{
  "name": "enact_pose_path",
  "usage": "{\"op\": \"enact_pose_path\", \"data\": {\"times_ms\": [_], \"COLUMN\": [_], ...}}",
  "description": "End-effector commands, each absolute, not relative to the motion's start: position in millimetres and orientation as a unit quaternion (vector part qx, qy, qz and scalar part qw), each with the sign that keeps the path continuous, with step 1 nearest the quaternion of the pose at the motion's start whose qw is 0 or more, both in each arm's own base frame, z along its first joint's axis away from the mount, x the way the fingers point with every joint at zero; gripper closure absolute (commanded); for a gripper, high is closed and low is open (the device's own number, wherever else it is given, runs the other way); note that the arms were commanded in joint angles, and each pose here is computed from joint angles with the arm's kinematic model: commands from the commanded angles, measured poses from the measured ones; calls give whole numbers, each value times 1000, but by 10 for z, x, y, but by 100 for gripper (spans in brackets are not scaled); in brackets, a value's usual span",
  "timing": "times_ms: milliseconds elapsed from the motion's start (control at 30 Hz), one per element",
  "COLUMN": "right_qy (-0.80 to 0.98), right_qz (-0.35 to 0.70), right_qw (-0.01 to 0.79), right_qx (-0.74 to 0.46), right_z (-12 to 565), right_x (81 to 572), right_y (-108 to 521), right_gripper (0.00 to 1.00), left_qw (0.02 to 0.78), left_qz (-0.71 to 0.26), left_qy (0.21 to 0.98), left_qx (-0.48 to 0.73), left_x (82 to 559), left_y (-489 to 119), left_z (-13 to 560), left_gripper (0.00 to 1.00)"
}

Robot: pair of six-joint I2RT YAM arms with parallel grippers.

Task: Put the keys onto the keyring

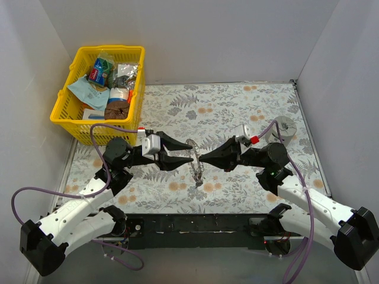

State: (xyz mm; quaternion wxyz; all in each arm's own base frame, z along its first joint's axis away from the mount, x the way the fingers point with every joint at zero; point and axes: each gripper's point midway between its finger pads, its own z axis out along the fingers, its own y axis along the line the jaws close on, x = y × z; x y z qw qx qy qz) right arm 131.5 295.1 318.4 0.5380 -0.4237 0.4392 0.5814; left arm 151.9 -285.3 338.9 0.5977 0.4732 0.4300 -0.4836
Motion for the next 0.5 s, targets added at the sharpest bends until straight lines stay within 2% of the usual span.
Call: {"op": "enact_pose_path", "data": {"times_ms": [0, 133, 167, 233, 267, 333, 467], "right_qy": [395, 395, 409, 390, 409, 390, 378], "right_qz": [571, 561, 565, 554, 560, 552, 568], "right_qw": [571, 520, 483, 470, 435, 433, 390], "right_qx": [-440, -509, -529, -565, -574, -596, -618], "right_z": [3421, 3295, 3147, 3153, 3040, 3075, 3047], "right_x": [1294, 1251, 1201, 1196, 1157, 1161, 1053], "right_y": [2942, 3040, 3041, 3066, 3042, 3052, 3000], "right_gripper": [99, 99, 99, 99, 99, 99, 99], "left_qw": [603, 584, 588, 566, 564, 521, 485], "left_qz": [-474, -440, -426, -421, -412, -424, -446], "left_qy": [428, 451, 444, 454, 443, 453, 431], "left_qx": [478, 511, 526, 544, 562, 586, 617], "left_x": [1540, 1615, 1636, 1629, 1626, 1583, 1514], "left_y": [-2838, -2846, -2842, -2831, -2826, -2806, -2745], "left_z": [3437, 3408, 3401, 3349, 3332, 3159, 3104], "left_gripper": [61, 61, 61, 61, 61, 61, 62]}}
